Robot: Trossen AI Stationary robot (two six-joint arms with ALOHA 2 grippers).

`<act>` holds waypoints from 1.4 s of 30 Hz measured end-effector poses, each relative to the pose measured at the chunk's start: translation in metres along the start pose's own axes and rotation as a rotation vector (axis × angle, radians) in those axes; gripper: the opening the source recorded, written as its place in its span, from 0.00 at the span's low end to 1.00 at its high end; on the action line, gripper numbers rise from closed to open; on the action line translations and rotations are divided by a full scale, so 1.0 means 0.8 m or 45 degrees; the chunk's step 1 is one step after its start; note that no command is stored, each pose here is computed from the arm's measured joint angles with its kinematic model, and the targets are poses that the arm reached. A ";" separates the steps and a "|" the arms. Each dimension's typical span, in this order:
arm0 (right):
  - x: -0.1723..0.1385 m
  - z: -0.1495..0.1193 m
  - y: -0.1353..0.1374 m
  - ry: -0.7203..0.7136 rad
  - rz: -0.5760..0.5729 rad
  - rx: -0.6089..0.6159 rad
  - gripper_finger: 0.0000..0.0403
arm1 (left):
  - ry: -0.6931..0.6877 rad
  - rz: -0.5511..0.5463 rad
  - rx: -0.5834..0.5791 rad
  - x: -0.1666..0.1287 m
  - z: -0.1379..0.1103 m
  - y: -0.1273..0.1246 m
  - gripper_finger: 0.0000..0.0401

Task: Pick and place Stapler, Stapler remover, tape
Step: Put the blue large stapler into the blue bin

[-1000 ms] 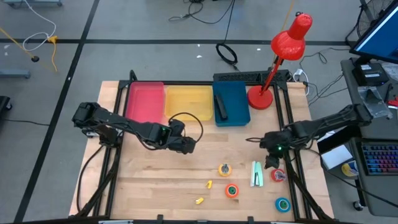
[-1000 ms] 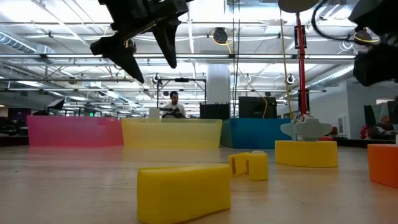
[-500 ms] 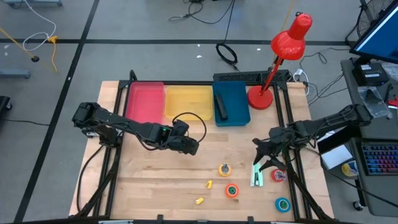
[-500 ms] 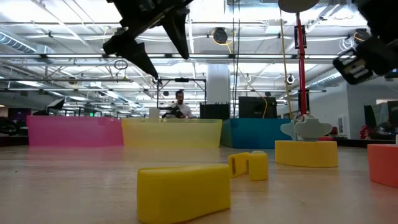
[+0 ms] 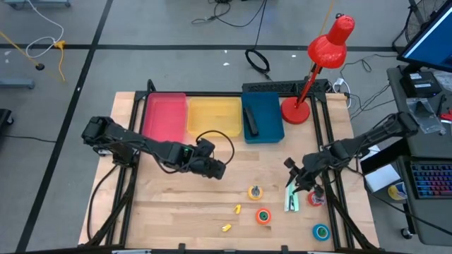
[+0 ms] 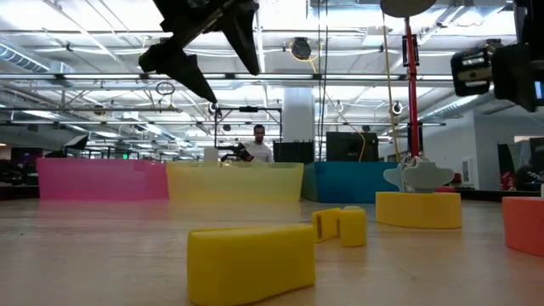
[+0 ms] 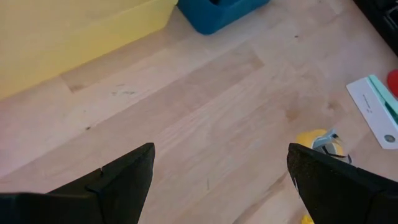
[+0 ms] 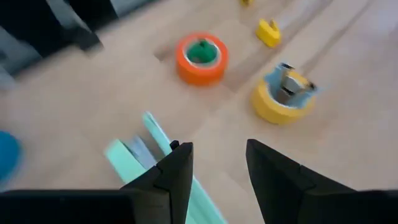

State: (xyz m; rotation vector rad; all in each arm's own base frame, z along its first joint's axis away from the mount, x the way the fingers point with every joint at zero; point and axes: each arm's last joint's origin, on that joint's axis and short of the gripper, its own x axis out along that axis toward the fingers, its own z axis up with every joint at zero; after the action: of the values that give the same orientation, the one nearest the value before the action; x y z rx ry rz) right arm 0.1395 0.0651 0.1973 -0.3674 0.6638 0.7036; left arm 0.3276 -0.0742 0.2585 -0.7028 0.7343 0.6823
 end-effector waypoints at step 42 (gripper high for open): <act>0.024 0.013 0.048 0.464 0.133 -0.707 0.66 | 0.000 -0.012 -0.034 -0.001 -0.002 -0.002 0.90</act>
State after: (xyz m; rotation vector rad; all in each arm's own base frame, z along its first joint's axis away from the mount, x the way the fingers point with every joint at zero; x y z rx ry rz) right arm 0.1282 0.1066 0.1886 -0.9950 0.8299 0.9295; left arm 0.3277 -0.0764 0.2589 -0.7305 0.7225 0.6845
